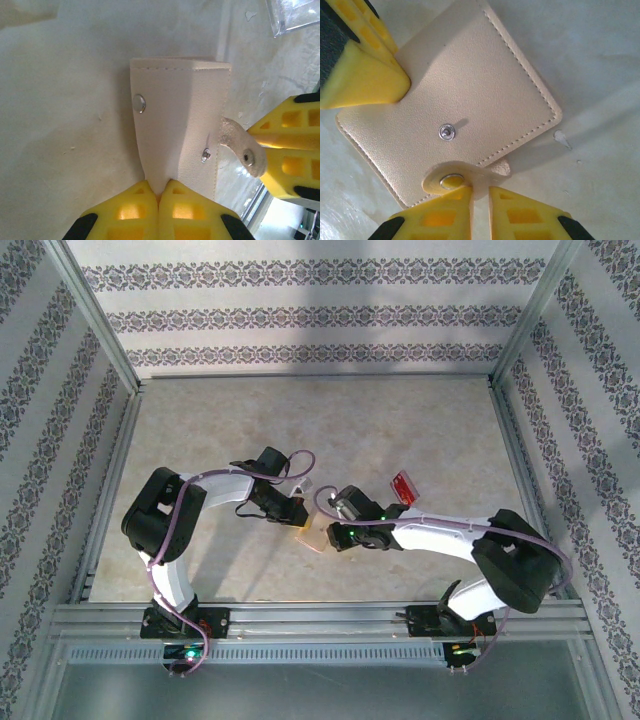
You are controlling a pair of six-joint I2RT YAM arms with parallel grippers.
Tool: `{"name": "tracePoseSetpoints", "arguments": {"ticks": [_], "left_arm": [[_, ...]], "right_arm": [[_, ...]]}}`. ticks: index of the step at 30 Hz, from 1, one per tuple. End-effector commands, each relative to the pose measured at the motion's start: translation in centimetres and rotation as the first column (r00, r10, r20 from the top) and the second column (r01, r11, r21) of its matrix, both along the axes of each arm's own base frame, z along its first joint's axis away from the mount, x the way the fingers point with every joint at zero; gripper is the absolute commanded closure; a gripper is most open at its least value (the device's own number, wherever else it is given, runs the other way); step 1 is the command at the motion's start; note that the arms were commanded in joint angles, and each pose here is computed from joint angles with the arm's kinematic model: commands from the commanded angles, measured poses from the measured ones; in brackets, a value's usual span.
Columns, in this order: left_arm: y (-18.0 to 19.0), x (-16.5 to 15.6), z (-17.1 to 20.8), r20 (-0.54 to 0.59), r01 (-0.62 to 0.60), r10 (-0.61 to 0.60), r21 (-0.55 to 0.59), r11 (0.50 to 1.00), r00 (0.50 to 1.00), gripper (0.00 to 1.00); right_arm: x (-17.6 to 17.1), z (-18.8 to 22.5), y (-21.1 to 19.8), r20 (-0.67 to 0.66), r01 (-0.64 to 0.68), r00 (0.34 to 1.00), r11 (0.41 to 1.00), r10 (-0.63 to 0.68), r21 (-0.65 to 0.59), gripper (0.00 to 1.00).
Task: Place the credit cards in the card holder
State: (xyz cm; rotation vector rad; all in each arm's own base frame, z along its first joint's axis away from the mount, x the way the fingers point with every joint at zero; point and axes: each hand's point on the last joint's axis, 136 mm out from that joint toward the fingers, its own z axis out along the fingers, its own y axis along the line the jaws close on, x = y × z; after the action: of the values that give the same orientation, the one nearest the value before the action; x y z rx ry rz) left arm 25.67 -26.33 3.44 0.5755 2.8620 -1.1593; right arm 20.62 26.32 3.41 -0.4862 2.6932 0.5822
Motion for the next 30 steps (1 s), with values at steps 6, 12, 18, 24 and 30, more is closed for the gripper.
{"name": "tracePoseSetpoints", "arguments": {"ticks": [6, 12, 18, 24, 30], "left_arm": [[0.3, -1.1, -1.3, -0.028, 0.027, -0.026, 0.065, 0.998, 0.999, 1.0], [0.3, -1.1, -1.3, -0.026, 0.028, -0.026, 0.064, 0.998, 0.999, 1.0], [0.3, -1.1, -1.2, -0.024, 0.027, -0.026, 0.062, 0.998, 0.999, 1.0], [0.3, -1.1, -1.3, -0.024, 0.027, -0.026, 0.065, 0.998, 0.999, 1.0], [0.4, -1.1, -1.2, -0.021, 0.028, -0.026, 0.065, 0.998, 0.999, 1.0]], "right_arm": [[1.5, 0.7, 1.9, 0.031, 0.021, 0.999, 0.998, -0.022, 0.054, 0.85], [1.8, 0.0, 2.3, 0.024, 0.035, 0.999, 0.998, -0.037, 0.057, 0.85], [1.9, 0.1, 2.2, 0.029, 0.051, 0.998, 0.997, -0.052, 0.058, 0.85], [1.0, 0.2, 2.7, -0.011, 0.008, 1.0, 0.998, -0.007, 0.06, 0.86], [0.2, -0.4, 2.1, -0.037, 0.001, 0.999, 0.999, 0.001, 0.04, 0.86]]}}
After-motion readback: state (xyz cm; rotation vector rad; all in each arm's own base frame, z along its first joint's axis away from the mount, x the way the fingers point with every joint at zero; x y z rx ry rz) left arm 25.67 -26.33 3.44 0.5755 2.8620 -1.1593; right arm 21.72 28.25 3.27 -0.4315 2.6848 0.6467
